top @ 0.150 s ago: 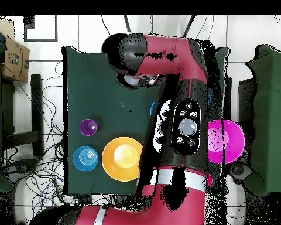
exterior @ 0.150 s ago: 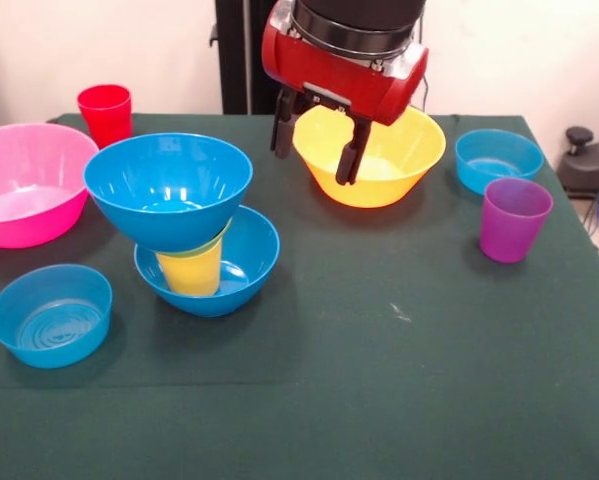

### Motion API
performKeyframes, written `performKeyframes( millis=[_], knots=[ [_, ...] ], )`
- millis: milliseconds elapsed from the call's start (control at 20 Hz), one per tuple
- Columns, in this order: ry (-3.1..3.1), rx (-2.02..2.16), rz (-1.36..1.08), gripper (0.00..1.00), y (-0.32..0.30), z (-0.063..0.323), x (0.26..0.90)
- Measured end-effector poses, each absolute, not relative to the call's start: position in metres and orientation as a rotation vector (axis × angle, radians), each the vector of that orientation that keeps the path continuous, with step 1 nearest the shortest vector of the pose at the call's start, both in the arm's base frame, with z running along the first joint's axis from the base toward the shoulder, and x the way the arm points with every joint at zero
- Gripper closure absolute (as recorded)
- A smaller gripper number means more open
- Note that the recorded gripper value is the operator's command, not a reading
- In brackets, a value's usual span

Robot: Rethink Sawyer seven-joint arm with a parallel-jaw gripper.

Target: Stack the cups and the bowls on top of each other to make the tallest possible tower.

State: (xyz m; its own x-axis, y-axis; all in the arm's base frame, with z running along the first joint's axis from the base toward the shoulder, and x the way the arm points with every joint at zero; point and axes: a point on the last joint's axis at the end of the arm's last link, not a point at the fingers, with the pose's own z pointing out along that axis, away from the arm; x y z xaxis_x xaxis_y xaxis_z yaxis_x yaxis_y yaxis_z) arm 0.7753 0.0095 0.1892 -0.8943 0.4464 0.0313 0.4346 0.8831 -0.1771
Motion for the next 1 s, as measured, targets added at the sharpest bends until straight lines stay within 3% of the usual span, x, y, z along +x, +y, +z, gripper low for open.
performKeyframes(
  millis=[500, 1000],
  knots=[
    [-2.987, -0.701, 0.254, 0.0, 0.023, 0.195, 0.777],
    [-3.024, -0.754, 0.212, 0.0, 0.106, 0.205, 0.788]
  ],
)
